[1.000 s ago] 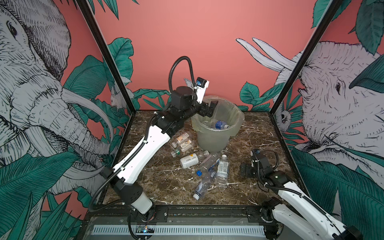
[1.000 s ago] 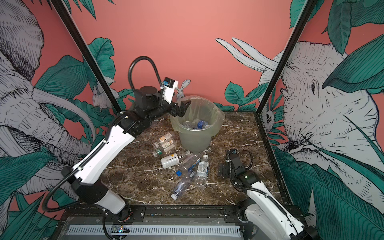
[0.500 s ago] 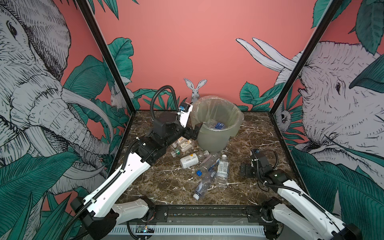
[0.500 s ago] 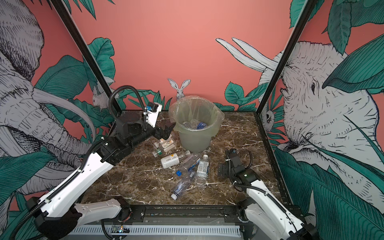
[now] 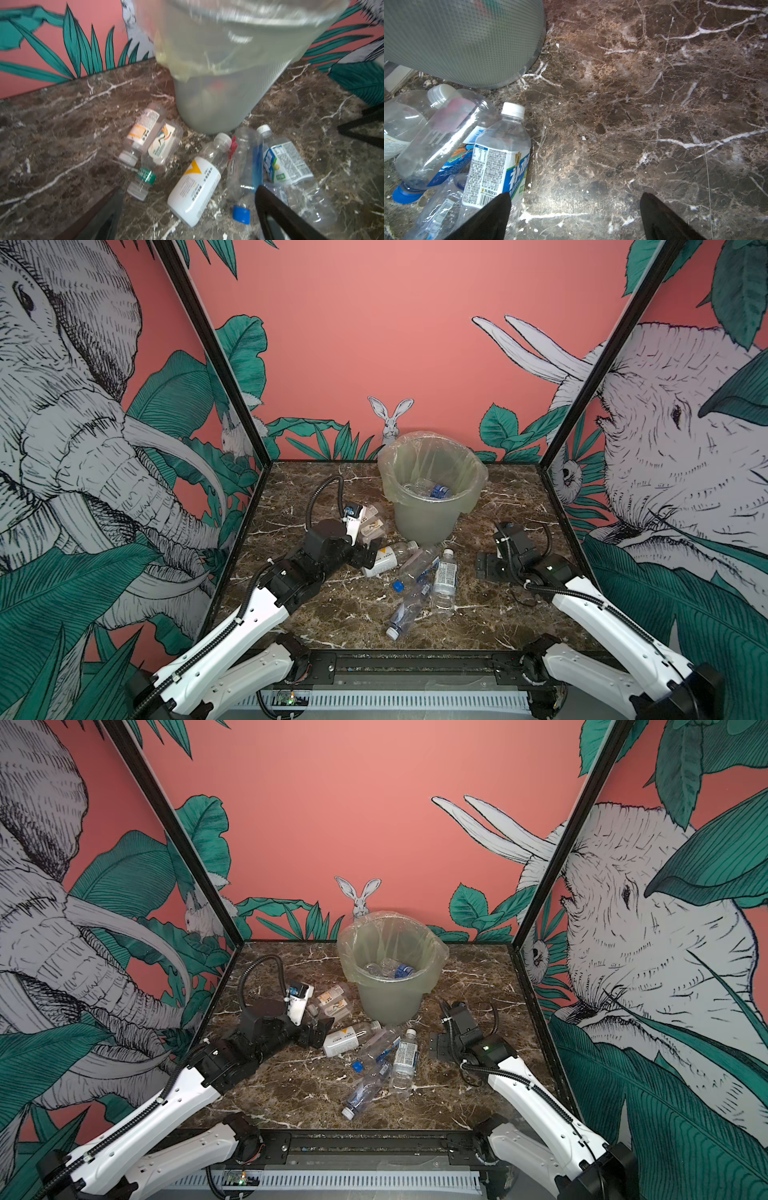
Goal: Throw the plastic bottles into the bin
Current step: 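Move the right gripper over the clear white-capped bottle beside the bin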
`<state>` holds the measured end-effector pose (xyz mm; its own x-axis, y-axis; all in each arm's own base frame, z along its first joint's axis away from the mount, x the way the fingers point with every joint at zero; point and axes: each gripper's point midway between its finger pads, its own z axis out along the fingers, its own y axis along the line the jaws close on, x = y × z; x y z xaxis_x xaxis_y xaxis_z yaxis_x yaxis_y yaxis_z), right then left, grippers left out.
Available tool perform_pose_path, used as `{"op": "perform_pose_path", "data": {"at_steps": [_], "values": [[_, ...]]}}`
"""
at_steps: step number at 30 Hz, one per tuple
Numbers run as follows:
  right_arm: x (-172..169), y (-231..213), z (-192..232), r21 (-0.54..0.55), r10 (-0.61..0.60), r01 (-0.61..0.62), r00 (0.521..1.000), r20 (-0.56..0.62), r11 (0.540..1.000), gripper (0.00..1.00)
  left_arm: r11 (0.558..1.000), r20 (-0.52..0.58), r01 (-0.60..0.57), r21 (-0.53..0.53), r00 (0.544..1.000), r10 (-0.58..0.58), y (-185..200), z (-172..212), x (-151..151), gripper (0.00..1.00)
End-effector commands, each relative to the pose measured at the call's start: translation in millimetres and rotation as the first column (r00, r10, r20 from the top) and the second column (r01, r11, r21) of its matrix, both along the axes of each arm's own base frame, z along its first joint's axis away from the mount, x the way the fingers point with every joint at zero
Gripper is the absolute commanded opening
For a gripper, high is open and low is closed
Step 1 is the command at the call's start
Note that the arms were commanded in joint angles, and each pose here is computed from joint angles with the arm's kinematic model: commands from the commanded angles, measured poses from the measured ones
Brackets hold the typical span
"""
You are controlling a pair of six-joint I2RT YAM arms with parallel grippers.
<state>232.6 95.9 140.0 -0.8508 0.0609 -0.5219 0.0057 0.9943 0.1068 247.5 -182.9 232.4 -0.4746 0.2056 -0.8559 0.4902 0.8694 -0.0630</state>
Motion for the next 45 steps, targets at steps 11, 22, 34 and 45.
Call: {"op": "perform_pose_path", "data": {"at_steps": [11, 22, 34, 45], "values": [[-10.4, 30.5, 22.0, 0.02, 0.02, -0.017, 0.988, -0.153, 1.0, 0.99, 0.995, -0.226, -0.091, 0.03, 0.969, 0.095, 26.7, -99.2, -33.2, 0.98], [-12.9, 62.3, 9.0, 0.079, 0.067, -0.048, 0.963, -0.262, 0.996, 0.99, 0.989, -0.214, -0.11, 0.096, 0.968, 0.129, 40.9, -131.0, -36.4, 0.99], [-13.1, 91.7, -11.1, 0.107, 0.087, -0.056, 0.946, -0.313, 0.993, 0.99, 0.987, -0.2, -0.115, 0.111, 0.97, 0.136, 46.1, -135.9, -37.7, 1.0], [-10.0, 112.5, -38.7, 0.103, 0.089, -0.056, 0.931, -0.355, 0.993, 0.99, 0.989, -0.199, -0.107, 0.102, 0.972, 0.126, 45.6, -135.9, -39.6, 1.0]]}}
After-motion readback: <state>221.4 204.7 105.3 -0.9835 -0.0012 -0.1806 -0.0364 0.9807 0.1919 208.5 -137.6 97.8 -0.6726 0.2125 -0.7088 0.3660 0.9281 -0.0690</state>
